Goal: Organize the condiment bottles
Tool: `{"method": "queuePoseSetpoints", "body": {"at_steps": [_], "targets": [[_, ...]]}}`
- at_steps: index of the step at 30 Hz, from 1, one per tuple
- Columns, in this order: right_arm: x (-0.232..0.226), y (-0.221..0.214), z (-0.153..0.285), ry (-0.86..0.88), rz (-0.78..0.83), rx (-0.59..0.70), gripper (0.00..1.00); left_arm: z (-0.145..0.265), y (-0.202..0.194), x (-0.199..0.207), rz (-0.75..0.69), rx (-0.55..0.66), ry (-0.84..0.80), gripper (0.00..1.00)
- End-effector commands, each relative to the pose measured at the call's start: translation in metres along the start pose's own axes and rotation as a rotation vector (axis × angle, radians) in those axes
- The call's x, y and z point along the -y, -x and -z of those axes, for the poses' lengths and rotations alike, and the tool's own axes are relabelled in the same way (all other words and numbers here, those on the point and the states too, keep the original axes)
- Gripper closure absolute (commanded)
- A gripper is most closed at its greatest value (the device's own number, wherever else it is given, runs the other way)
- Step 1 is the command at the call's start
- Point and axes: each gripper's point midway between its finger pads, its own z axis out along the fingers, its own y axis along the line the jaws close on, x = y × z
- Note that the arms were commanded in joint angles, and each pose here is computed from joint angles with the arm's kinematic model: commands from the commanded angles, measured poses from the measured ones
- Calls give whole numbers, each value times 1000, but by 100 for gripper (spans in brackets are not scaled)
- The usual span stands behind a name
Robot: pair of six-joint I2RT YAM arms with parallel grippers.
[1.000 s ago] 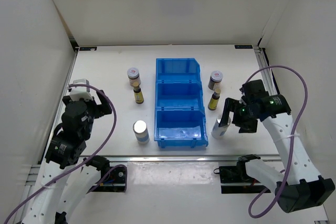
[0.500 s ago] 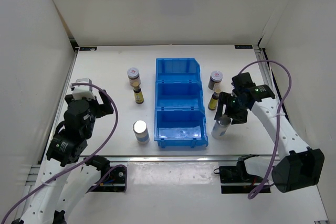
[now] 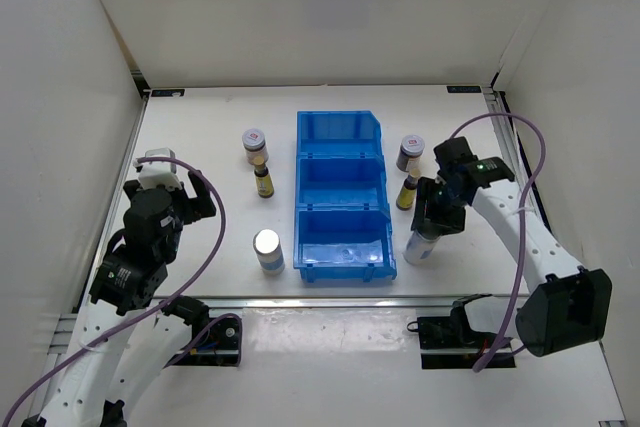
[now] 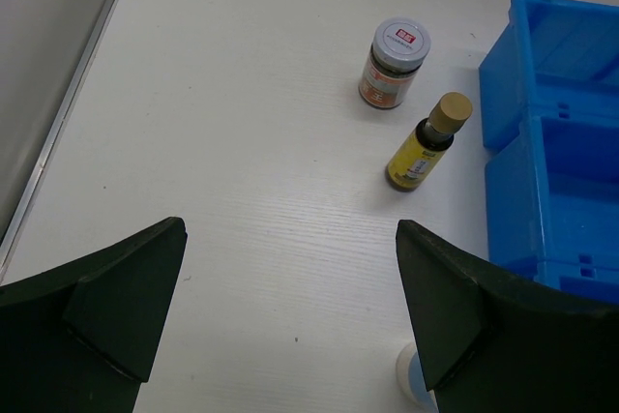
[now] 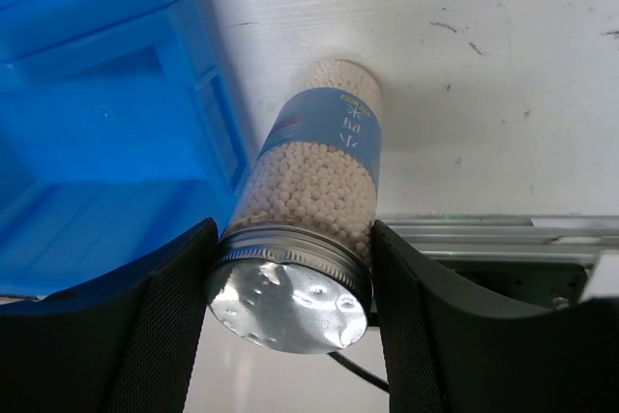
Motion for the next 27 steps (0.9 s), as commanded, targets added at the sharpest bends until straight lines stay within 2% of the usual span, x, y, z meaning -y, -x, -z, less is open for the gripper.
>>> {"method": "queuePoseSetpoints", "body": {"at_steps": [1,7,10,15,21,27], "targets": [[-7,21,43,11,30,106,85,1,-1,-2,8,4,15,0],[-35,39,92,95,101,197,96,1,-1,-2,8,4,15,0],[-62,43,104,189,170,216,98,1,-1,-2,8,4,15,0],[-104,42,98,262,281,195,99,1,-1,-2,8,4,15,0],[-136,32,71,198,401,173,99,-1,-2,-2,4,-4,17,0],[-146,34,40,168,425,148,99,-3,-3,-1,0,-12,18,0]]}}
